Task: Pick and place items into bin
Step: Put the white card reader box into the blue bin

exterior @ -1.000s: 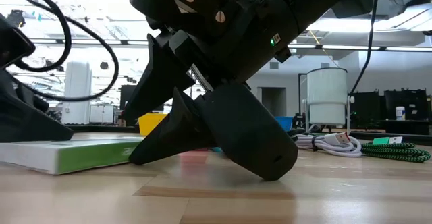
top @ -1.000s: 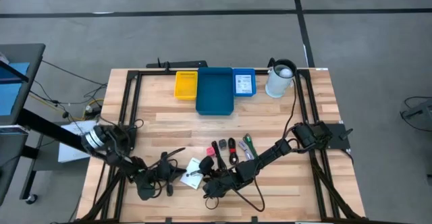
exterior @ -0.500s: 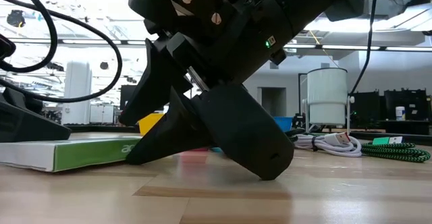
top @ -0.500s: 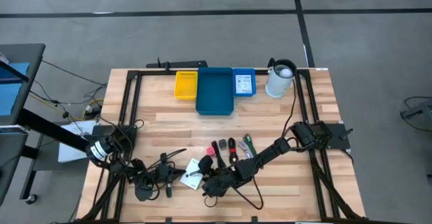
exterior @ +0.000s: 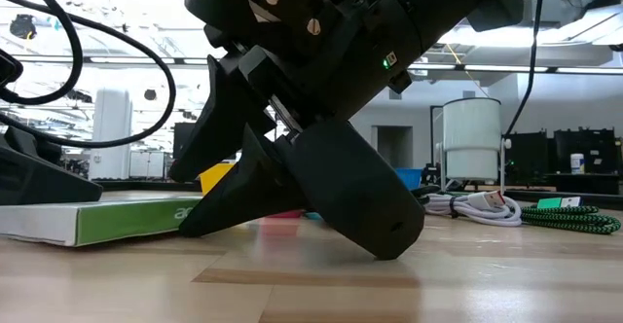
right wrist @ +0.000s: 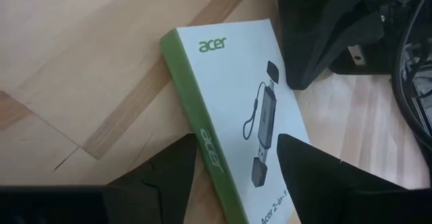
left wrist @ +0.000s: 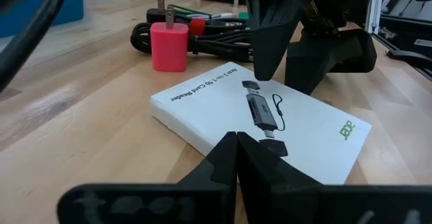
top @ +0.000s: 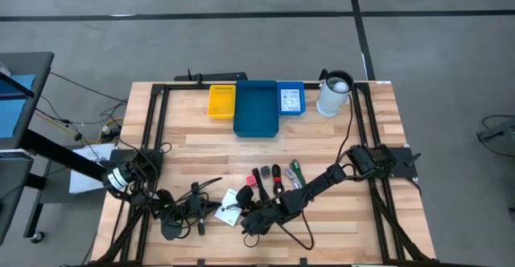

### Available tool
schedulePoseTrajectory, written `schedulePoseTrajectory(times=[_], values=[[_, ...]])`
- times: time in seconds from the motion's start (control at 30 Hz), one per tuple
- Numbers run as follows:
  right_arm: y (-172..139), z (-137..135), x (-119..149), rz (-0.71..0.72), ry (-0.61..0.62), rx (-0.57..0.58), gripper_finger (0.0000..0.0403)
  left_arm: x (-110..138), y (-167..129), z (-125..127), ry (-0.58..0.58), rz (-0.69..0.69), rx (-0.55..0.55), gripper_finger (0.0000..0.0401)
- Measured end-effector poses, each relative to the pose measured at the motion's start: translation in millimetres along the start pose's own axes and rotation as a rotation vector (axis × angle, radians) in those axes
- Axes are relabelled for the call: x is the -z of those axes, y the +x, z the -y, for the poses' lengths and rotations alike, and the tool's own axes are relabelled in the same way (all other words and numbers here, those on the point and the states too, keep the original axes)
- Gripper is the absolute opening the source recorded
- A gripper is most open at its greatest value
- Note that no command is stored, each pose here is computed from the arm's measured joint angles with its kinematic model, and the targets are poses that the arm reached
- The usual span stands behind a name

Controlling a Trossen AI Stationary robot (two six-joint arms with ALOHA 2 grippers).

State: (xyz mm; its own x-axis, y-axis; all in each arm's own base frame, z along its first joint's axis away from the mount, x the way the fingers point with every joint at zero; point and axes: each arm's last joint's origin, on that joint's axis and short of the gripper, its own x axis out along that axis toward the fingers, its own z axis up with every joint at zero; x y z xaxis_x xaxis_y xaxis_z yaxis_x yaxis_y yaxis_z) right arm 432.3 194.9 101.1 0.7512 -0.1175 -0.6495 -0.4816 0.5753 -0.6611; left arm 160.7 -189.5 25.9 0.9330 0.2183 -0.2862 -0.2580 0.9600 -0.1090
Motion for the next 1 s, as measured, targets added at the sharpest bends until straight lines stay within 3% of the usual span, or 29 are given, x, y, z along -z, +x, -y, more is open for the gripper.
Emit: schedulePoseTrajectory(times=[1.0], values=[[0.0, 4.5, -3.9, -0.01, -0.166, 0.098, 0.0191, 0.0, 2.1, 3.6, -0.002, 0.005, -0.019, 0.0]])
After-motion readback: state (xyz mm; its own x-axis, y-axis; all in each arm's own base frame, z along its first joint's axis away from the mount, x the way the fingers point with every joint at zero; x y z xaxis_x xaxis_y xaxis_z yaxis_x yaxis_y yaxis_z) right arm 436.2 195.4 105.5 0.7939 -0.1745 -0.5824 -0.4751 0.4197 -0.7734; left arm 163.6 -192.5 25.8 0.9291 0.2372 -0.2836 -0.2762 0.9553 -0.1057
